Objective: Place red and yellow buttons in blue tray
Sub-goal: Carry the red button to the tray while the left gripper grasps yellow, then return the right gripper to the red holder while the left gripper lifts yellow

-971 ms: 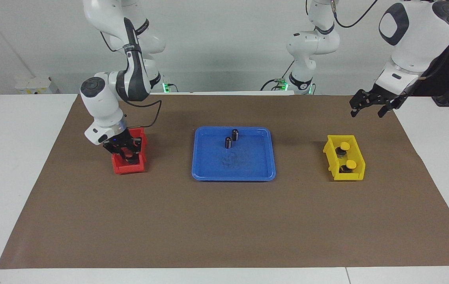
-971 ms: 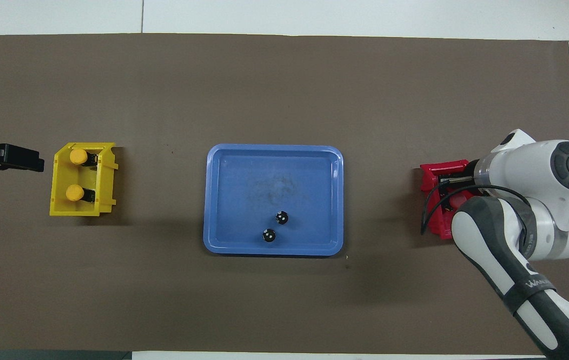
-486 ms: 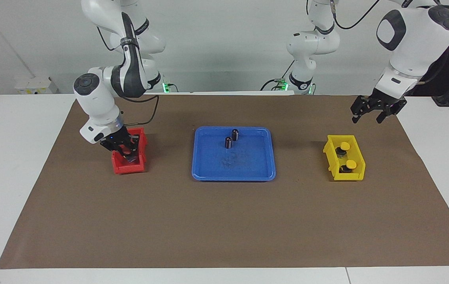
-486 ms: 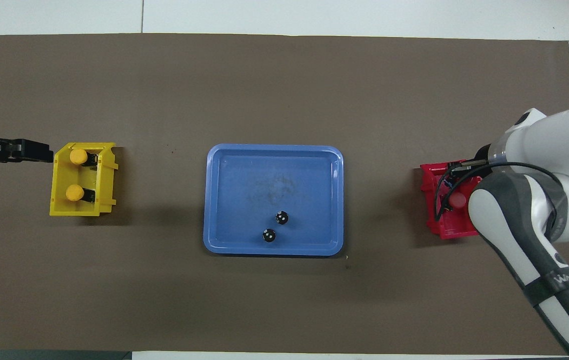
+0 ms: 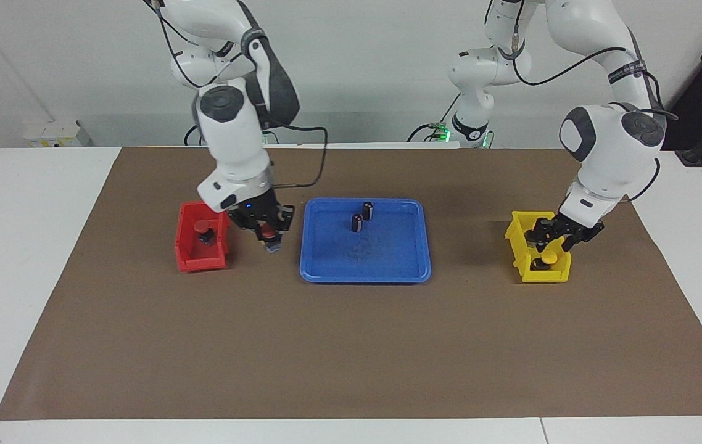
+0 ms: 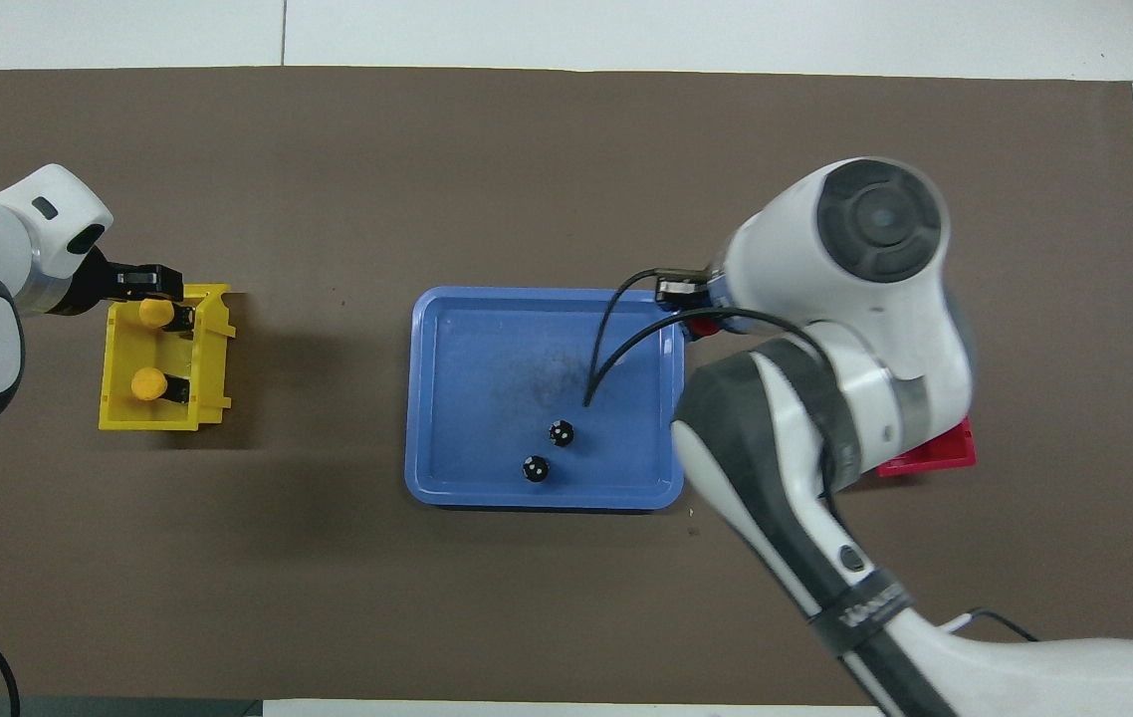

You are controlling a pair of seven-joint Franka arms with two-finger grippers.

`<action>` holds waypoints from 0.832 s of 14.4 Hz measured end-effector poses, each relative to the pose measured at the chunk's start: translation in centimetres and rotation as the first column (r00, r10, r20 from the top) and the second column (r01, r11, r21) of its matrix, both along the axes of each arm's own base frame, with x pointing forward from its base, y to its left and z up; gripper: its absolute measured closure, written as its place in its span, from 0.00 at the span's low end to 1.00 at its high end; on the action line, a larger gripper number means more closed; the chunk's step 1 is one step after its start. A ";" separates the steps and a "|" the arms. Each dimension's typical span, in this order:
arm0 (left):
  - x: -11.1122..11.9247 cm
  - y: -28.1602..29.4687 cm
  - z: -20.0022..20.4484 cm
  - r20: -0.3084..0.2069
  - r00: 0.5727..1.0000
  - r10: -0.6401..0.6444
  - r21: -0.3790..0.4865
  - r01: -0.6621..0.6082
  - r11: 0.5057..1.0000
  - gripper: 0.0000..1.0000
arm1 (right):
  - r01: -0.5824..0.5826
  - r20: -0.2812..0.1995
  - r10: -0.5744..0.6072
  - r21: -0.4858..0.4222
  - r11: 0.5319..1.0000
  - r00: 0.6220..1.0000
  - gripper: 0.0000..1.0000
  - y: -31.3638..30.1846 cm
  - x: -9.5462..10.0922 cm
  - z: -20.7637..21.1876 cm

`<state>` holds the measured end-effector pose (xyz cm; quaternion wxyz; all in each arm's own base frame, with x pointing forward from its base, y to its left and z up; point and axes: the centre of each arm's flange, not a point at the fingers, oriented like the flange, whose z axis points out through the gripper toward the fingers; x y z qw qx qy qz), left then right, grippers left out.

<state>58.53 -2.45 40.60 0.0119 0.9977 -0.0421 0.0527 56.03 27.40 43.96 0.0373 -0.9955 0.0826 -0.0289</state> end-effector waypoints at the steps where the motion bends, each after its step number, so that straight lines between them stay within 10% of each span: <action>1: -0.1 0.0 -0.6 -0.001 1.000 0.001 0.000 -0.001 1.000 0.34 | 0.015 0.003 -0.015 0.009 1.000 1.000 0.59 3.0 -0.9 -1.2; 12: -0.1 1.3 -1.7 -0.007 1.000 0.023 0.001 -0.023 1.000 0.35 | 0.036 -0.017 -0.036 0.006 0.999 0.999 0.57 10.5 -3.0 -9.4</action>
